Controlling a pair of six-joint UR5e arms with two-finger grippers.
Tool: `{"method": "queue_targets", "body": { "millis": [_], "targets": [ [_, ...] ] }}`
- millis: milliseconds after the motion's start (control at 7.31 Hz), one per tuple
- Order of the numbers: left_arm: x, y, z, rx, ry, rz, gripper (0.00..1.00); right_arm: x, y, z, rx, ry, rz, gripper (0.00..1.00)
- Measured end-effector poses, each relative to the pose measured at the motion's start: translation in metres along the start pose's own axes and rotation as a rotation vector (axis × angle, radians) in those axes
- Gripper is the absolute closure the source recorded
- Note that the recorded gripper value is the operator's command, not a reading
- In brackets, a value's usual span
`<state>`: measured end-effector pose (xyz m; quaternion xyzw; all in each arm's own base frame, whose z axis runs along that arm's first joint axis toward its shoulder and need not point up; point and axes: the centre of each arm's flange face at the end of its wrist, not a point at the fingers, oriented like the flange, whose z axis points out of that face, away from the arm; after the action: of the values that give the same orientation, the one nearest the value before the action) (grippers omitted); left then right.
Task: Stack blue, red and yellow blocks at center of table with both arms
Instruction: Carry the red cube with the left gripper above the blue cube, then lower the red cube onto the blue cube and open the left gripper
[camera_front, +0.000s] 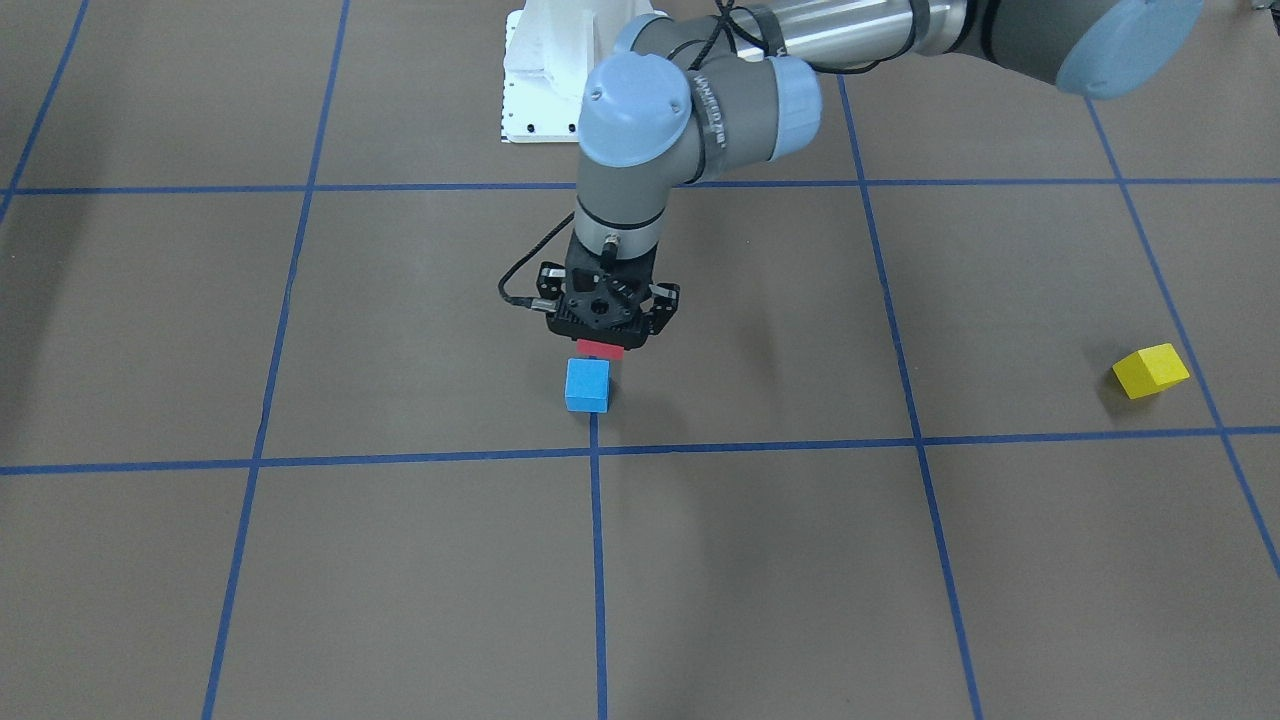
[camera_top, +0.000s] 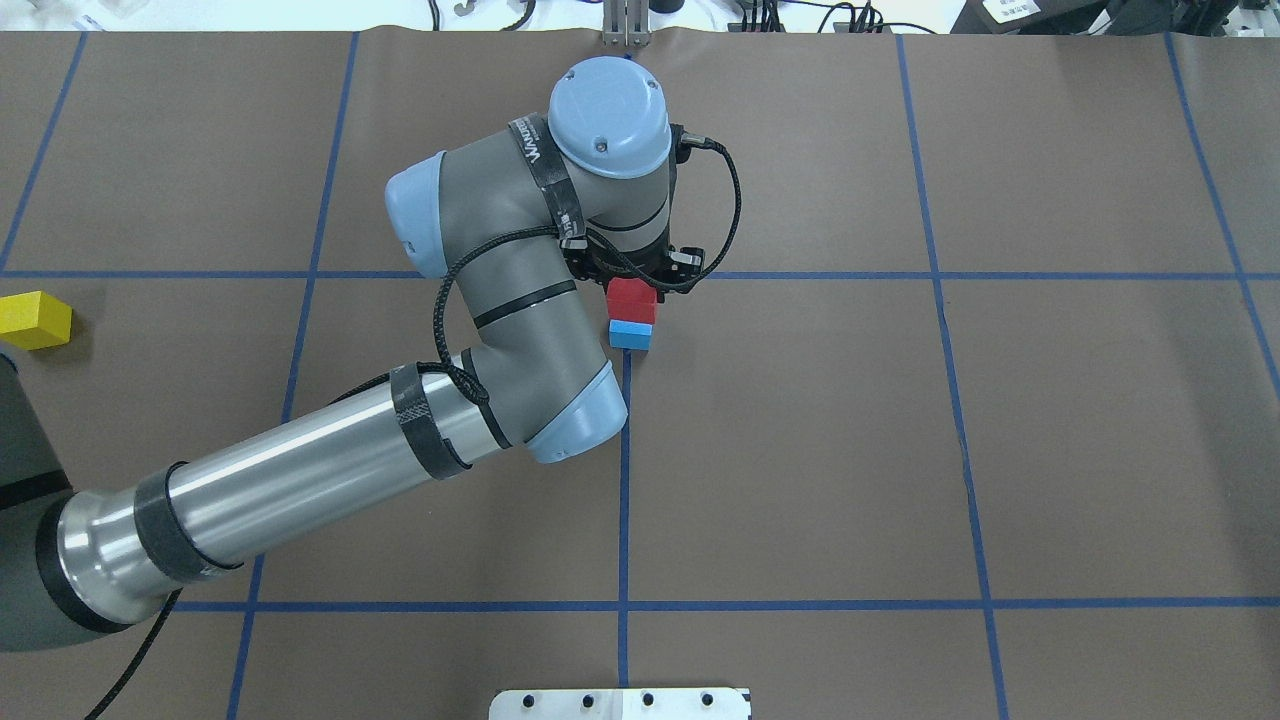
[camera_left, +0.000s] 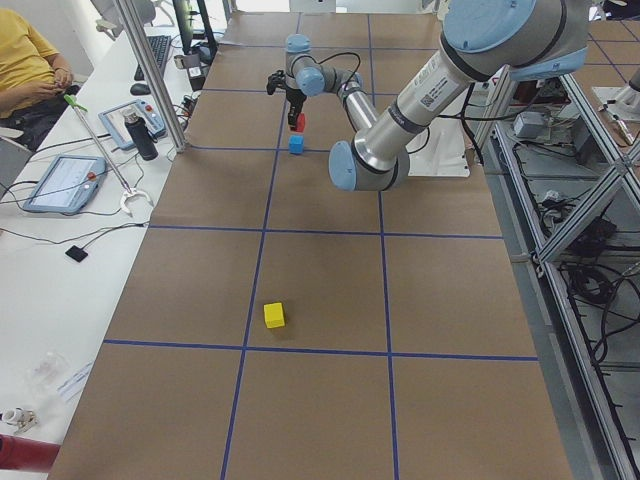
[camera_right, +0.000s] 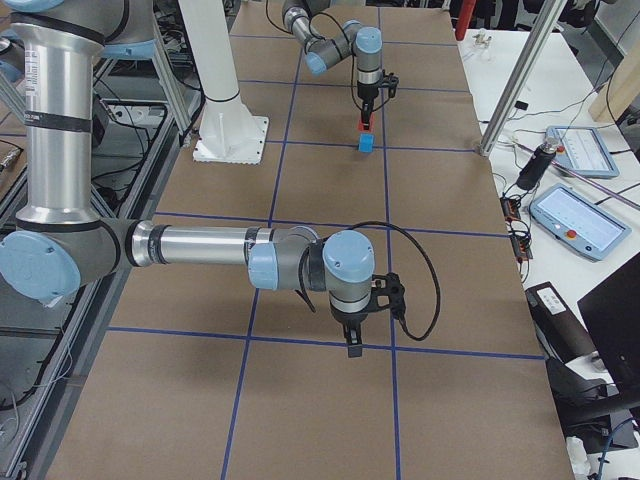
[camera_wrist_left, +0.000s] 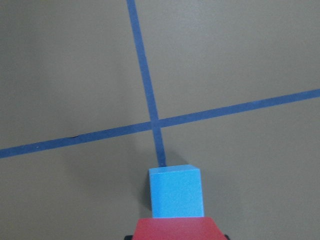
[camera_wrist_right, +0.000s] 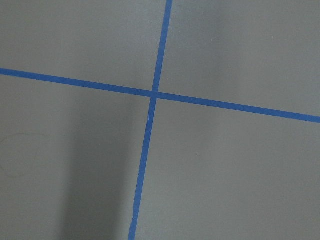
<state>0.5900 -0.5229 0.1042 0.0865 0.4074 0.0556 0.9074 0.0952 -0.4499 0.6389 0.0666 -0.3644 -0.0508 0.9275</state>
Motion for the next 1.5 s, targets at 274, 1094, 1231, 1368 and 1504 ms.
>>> {"method": "queue_targets", "body": {
  "millis": [274,1094,1231,1368,1504],
  "targets": [
    [-0.003,-0.006,0.021,0.003,-0.013,-0.002,1.0,0.0,0.0,0.0,0.0,0.001,0.0,0.0],
    [0.001,0.002,0.039,0.0,-0.029,0.005,1.0,0.0,0.0,0.0,0.0,0.001,0.0,0.0],
    [0.001,0.001,0.039,0.002,-0.029,0.005,1.0,0.0,0.0,0.0,0.0,0.001,0.0,0.0],
    [0.001,0.0,0.038,0.004,-0.03,0.004,1.0,0.0,0.0,0.0,0.0,0.0,0.0,0.0],
    [0.0,0.0,0.038,0.004,-0.031,0.004,1.0,0.0,0.0,0.0,0.0,0.0,0.0,0.0]
  ]
}}
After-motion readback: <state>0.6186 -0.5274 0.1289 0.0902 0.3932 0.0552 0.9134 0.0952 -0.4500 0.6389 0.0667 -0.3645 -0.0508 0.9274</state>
